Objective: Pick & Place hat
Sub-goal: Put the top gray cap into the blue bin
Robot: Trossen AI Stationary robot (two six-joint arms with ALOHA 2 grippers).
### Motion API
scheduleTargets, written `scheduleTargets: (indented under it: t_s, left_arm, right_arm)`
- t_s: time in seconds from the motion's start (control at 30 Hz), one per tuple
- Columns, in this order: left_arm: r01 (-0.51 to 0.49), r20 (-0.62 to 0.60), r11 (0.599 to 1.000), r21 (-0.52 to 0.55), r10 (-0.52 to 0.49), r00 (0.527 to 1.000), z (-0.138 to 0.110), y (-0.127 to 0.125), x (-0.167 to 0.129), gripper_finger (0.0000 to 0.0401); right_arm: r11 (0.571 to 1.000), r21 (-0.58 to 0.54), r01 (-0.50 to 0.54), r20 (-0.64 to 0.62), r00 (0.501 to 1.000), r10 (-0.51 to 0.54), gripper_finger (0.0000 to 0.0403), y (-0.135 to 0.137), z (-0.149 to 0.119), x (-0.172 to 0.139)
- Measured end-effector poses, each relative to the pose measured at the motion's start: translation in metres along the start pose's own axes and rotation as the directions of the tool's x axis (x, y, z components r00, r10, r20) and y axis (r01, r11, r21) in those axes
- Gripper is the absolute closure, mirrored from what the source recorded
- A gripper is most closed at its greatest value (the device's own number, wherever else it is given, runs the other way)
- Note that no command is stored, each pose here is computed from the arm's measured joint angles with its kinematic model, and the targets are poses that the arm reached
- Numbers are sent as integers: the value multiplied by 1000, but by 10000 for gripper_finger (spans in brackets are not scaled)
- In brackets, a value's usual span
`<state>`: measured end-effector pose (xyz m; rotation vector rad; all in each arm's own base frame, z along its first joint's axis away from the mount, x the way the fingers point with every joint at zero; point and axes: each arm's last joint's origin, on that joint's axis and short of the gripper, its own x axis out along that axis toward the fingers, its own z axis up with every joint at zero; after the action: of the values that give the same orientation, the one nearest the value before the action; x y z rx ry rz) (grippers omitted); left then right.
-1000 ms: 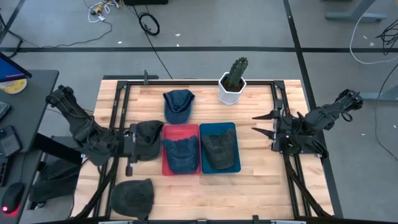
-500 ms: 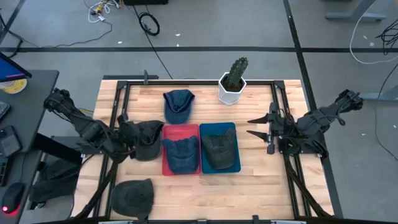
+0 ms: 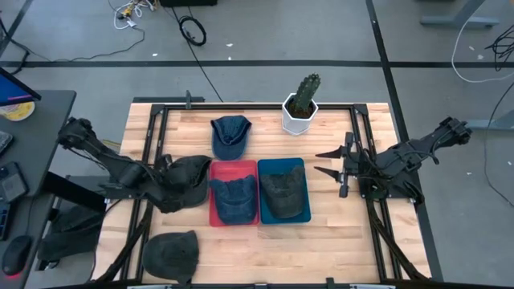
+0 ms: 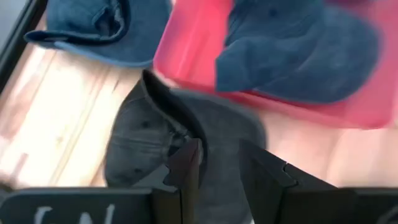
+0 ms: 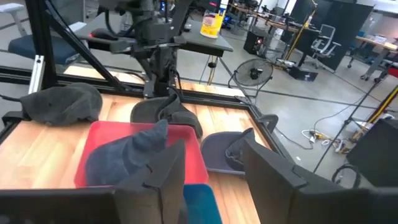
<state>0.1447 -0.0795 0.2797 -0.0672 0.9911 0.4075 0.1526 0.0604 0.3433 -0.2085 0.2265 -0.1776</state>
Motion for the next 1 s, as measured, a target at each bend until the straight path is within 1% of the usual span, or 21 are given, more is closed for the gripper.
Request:
scheduleTargets:
  t_s: [0.1, 0.17, 0.3, 0.37, 0.47, 0.63, 0.7, 0.8, 0.93, 1.0]
  left_arm:
    - [-67, -50, 998, 7, 67, 997, 5, -3, 13, 284]
    - [-103, -98, 994, 32, 105, 990, 8, -4, 24, 284]
    - [-117, -212, 989, 89, 133, 968, 15, -6, 45, 284]
    - [-114, -258, 989, 96, 136, 956, 18, -6, 54, 284]
    - [-54, -300, 993, 108, 85, 950, 23, -8, 64, 284]
    - [83, -311, 988, 129, -39, 950, 31, -11, 72, 276]
    - [97, -327, 987, 132, -49, 944, 31, -10, 72, 260]
    - [99, -346, 988, 118, -53, 937, 29, -7, 75, 226]
    - [112, -408, 989, 95, -64, 911, 12, -2, 94, 180]
    - [154, -437, 984, 85, -102, 894, -1, 0, 108, 166]
  right_arm:
    - [1000, -18, 16, -5, 1000, -16, 238, -2, 0, 2]
    - [1000, -20, 24, -7, 1000, -24, 238, -3, 0, 2]
    - [999, -21, 38, -17, 999, -38, 238, -5, -1, 4]
    - [999, -23, 40, -23, 999, -40, 238, -6, -2, 4]
    - [999, -15, 39, -29, 999, -40, 238, -6, -3, 4]
    - [1000, 6, 28, -42, 999, -28, 238, -5, -4, 4]
    - [1000, 14, 28, -51, 998, -27, 238, -5, -5, 4]
    - [999, 22, 28, -64, 998, -26, 238, -5, -7, 4]
    - [999, 23, 28, -77, 997, -26, 238, -5, -8, 4]
    - [999, 22, 28, -76, 997, -26, 238, -5, -8, 4]
